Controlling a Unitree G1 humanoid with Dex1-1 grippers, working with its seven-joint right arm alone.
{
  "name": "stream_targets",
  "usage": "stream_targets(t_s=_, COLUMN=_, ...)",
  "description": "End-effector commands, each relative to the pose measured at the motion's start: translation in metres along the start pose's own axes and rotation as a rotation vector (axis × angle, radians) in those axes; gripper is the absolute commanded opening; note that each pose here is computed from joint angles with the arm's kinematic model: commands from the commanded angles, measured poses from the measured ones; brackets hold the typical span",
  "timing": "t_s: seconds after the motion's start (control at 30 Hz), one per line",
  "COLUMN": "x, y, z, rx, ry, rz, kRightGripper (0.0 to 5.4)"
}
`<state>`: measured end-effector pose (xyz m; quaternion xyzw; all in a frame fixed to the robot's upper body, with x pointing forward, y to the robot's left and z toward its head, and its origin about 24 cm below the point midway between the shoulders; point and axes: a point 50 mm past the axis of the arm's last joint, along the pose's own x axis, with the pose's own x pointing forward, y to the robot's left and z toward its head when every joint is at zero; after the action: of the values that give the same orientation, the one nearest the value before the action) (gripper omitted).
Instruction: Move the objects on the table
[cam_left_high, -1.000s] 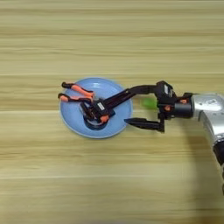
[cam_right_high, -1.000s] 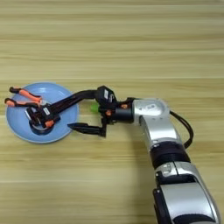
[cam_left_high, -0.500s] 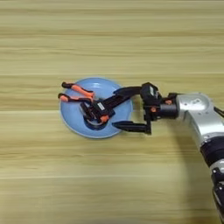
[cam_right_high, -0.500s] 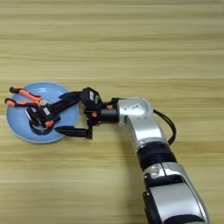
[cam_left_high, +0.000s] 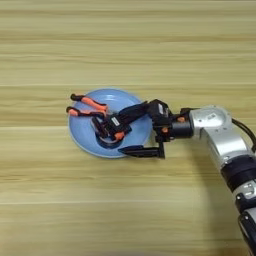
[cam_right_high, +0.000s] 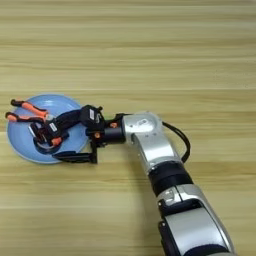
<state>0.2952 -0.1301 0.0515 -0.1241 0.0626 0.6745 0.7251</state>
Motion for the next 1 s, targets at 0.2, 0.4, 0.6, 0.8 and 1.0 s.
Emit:
stream_targets(t_s=0.2, x=-0.001, y=-0.031, z=0.037, rx=-0.159, ry=-0.035, rz=-0.143, kRightGripper=5.35)
stream_targets(t_s=0.4, x=0.001, y=-0.033, z=0.035, rx=-0.158, ry=-0.033, rz=-0.163, kRightGripper=5.35)
stream_targets(t_s=0.6, x=0.005, y=-0.032, z=0.027, rx=-0.16, ry=0.018, rz=-0.152, kRightGripper=5.35)
stream_targets(t_s=0.8, x=0.011, y=-0.03, z=0.02, rx=-0.166, ry=0.067, rz=-0.153, kRightGripper=5.35)
stream_targets(t_s=1.0, x=0.024, y=-0.03, z=0.017, rx=-0.197, ry=0.065, rz=-0.213, kRightGripper=5.35)
